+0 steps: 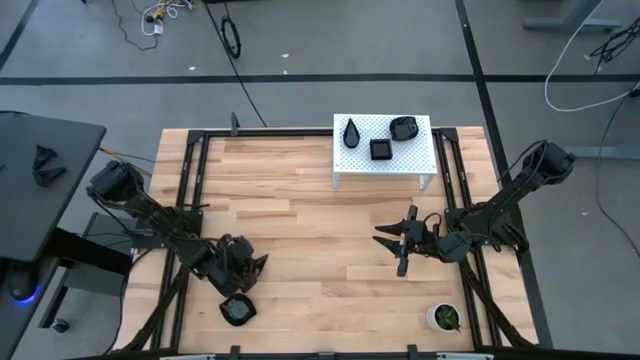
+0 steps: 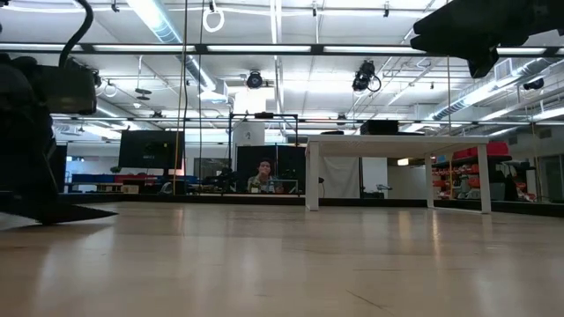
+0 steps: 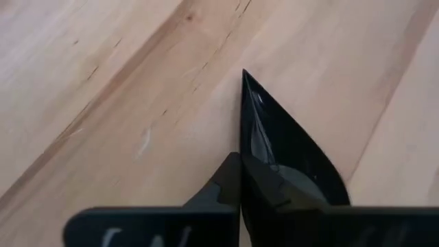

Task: Pick & Place Mini shaped plates
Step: Stack the black drop shaped plate on the stacked black drop shaped plates on the shelf

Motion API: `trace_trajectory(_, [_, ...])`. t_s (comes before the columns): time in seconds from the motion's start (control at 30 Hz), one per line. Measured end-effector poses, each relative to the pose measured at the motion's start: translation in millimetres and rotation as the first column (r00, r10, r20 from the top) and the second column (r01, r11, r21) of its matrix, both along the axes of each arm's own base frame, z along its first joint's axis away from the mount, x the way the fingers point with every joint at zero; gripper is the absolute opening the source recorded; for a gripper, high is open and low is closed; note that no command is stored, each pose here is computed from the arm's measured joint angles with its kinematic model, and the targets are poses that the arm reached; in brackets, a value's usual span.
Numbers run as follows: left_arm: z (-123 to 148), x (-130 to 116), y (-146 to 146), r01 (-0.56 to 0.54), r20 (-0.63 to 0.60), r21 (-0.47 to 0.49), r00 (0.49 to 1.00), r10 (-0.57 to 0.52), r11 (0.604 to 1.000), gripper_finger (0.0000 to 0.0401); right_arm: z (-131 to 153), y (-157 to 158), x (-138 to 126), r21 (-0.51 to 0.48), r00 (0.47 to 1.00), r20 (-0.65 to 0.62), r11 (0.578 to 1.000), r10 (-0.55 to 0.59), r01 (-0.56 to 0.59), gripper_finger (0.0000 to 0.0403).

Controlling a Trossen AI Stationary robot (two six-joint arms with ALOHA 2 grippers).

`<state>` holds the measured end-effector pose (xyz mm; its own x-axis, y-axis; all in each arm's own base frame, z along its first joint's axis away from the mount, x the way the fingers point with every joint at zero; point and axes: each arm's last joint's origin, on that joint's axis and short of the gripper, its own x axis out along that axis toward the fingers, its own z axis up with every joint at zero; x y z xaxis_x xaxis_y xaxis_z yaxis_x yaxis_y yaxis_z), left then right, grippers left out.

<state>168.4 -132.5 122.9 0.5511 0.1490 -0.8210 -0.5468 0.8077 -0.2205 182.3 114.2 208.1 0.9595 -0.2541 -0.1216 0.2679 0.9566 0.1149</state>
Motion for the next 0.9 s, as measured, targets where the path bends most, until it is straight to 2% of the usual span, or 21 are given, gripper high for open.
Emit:
trace_trajectory(0.17, [10,7,-6,-0.002,0.026,-0.006,1.000,0.002,1.000,0.0004,0,0,0,0.000,1.000,0.000,1.000,0.000,0.000,0.0123])
trace_trajectory(0.37, [24,16,-11,0.005,0.088,0.050,0.996,-0.010,0.999,0.0003,0,0,0,0.000,1.000,0.000,1.000,0.000,0.000,0.0123])
trace_trajectory(0.47, [33,23,-12,-0.030,0.145,0.073,0.989,0.019,0.997,0.0002,0,0,0,0.000,1.000,0.000,1.000,0.000,0.000,0.0123])
trace_trajectory(0.6, [57,47,-5,-0.087,0.244,0.175,0.969,0.042,0.981,0.0002,0,-1,1,0.000,1.000,0.000,1.000,-0.006,0.006,0.0123])
trace_trajectory(0.73, [96,92,26,-0.143,0.329,0.272,0.943,0.047,0.952,0.0002,0,-4,2,0.005,1.000,0.001,1.000,-0.022,0.022,0.0123])
trace_trajectory(0.9, [150,152,99,-0.185,0.516,0.301,0.857,0.003,0.935,0.0003,-2,-5,2,0.040,0.998,0.001,0.998,-0.058,0.058,0.0123])
